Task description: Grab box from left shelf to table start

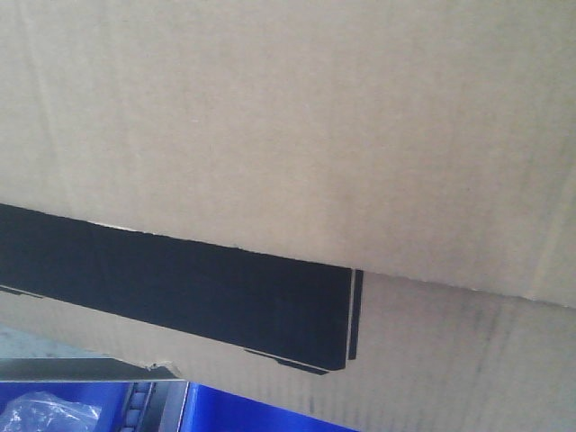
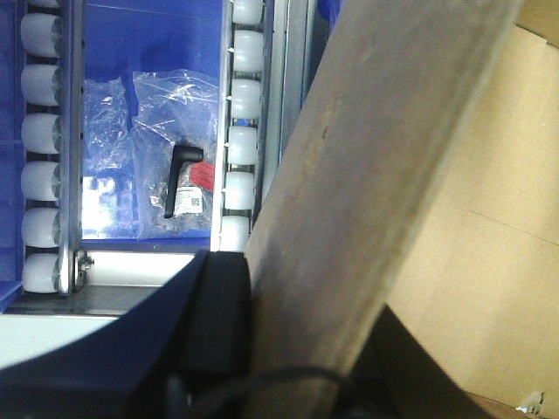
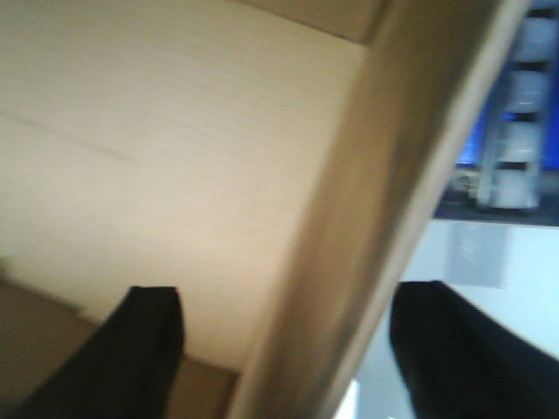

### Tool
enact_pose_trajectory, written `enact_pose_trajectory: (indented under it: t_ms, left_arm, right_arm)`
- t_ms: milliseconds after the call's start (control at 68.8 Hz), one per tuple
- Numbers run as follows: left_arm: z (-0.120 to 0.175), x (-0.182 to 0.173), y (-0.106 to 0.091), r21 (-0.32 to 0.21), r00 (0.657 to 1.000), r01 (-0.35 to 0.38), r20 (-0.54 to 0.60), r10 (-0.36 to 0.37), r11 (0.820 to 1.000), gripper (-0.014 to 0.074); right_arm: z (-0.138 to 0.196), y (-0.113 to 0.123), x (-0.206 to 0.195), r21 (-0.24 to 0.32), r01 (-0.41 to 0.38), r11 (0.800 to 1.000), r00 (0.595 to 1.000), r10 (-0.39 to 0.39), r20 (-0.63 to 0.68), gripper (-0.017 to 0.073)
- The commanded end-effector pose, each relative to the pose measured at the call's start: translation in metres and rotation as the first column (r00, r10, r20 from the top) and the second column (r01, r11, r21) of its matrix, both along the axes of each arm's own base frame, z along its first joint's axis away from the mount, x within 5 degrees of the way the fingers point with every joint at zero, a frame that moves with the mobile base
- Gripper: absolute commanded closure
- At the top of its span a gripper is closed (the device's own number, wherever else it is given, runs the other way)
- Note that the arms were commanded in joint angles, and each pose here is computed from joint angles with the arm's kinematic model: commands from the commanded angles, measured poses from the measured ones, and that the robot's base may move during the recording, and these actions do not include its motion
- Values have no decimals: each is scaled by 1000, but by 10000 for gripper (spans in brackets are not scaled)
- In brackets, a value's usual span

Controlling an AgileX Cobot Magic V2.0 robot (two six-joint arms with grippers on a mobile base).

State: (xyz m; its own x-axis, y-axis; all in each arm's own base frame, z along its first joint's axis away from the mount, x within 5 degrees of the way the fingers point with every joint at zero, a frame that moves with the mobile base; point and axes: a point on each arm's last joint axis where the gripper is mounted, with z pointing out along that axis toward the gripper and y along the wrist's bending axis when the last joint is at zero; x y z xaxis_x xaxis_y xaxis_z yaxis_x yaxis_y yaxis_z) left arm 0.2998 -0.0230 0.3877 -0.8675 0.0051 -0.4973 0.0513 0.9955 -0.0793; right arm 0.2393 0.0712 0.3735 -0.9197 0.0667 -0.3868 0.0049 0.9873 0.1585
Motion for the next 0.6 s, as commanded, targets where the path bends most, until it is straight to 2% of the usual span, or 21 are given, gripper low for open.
enact_pose_trajectory:
  t_ms: [0, 102, 160, 305, 378, 509, 581]
  left_arm:
    - [24, -1, -3, -66, 986, -38, 160, 48, 997, 634]
    - [24, 0, -3, -64, 985, -35, 168, 45, 997, 634]
    - [25, 0, -3, -62, 983, -31, 177, 42, 998, 635]
    - [25, 0, -3, -44, 983, -7, 183, 15, 999, 696]
    - [31, -7, -4, -40, 980, 15, 201, -7, 999, 692]
    - [50, -29, -3, -39, 966, 37, 258, -25, 999, 693]
    - [62, -49, -5, -64, 959, 59, 280, -39, 996, 693]
  right_arm:
    - [9, -4, -6, -34, 8, 999, 1000, -9, -11, 186]
    - [10, -4, -4, -26, 9, 1000, 1000, -9, 15, 529]
    - [10, -3, -3, -24, 9, 1000, 1000, -9, 20, 487]
    - [11, -4, 0, -29, 13, 999, 998, -12, 54, 507]
    - [13, -4, 2, -33, 11, 999, 996, -8, 85, 507]
    - [17, -3, 8, -52, -47, 998, 984, 55, 172, 507]
    - [19, -2, 12, -68, -84, 994, 970, 98, 223, 507]
